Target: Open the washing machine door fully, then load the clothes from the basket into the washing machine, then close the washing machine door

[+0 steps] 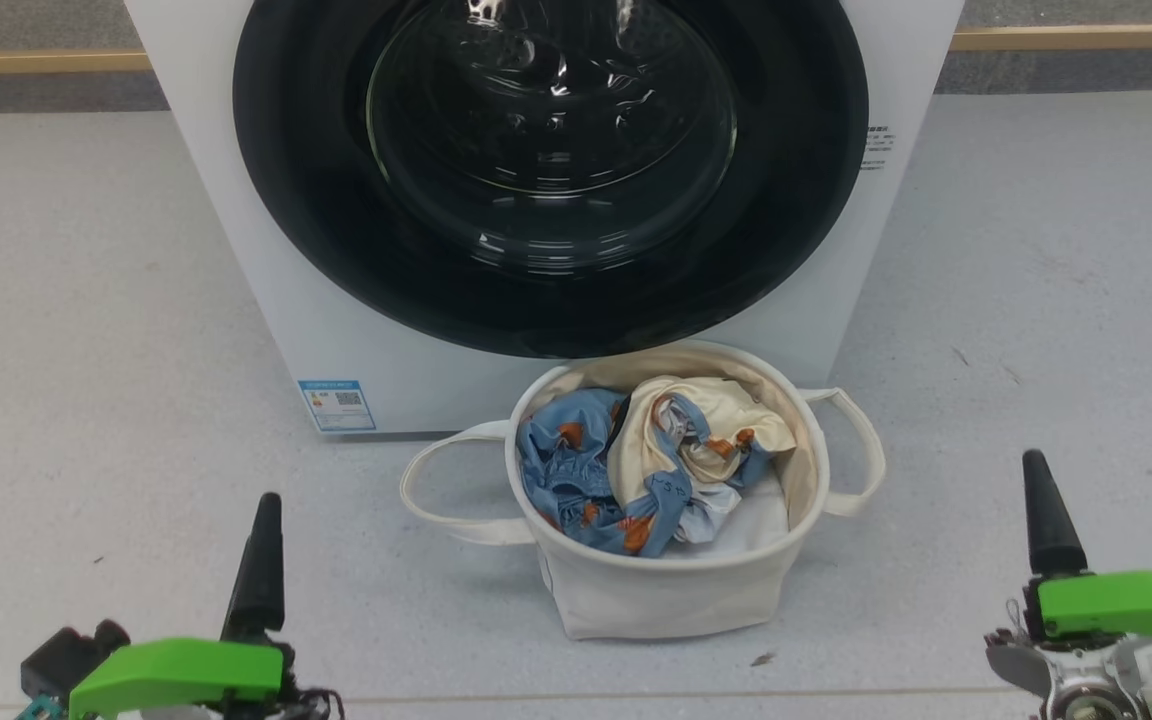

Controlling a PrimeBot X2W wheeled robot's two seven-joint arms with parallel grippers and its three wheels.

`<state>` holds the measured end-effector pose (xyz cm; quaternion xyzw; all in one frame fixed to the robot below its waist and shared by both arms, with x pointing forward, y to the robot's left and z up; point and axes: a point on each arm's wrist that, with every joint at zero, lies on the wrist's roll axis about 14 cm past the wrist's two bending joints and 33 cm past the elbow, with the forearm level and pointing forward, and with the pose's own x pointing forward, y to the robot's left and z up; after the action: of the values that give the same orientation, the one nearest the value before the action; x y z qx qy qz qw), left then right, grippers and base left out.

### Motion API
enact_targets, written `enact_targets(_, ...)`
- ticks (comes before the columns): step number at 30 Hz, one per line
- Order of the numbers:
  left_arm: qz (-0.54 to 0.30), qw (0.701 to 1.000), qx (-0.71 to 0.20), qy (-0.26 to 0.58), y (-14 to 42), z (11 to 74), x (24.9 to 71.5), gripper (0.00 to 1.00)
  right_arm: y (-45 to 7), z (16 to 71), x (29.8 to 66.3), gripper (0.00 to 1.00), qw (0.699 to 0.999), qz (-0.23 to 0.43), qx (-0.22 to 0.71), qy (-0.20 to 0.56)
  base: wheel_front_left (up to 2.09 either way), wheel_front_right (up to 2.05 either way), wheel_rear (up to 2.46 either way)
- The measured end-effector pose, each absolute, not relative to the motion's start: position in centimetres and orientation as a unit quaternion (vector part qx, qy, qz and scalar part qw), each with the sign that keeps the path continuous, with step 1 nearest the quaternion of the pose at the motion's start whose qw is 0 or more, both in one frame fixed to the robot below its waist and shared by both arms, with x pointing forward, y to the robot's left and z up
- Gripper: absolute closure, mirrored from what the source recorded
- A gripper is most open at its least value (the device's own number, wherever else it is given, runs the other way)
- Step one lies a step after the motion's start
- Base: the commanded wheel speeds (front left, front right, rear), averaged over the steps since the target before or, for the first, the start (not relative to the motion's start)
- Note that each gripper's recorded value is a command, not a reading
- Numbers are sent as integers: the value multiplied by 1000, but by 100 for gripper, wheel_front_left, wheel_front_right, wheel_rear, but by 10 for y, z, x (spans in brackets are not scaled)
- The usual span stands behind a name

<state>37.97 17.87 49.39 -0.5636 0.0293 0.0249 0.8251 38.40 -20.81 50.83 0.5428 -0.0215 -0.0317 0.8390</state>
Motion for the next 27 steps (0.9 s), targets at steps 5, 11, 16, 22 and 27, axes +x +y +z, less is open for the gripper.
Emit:
enact_targets(5, 24, 851, -523, 24, 176, 503, 385, 0, -198, 523, 392, 0, 868, -8, 495, -31, 0, 0, 0)
enact_targets(11, 17, 883, -469, 25, 168, 508, 387, 0, -181, 525, 393, 0, 894, 16, 448, -23, 0, 0, 0)
enact_targets(16, 17, 898, -439, 24, 165, 510, 388, 0, -172, 535, 395, 0, 910, 35, 412, -32, 0, 0, 0)
enact_targets(22, 6, 925, -379, 13, 159, 517, 392, 0, -166, 545, 400, 0, 930, 49, 363, -45, 0, 0, 0)
enact_targets(27, -1, 941, -340, 4, 153, 523, 393, 0, -161, 541, 400, 0, 942, 55, 327, -41, 0, 0, 0)
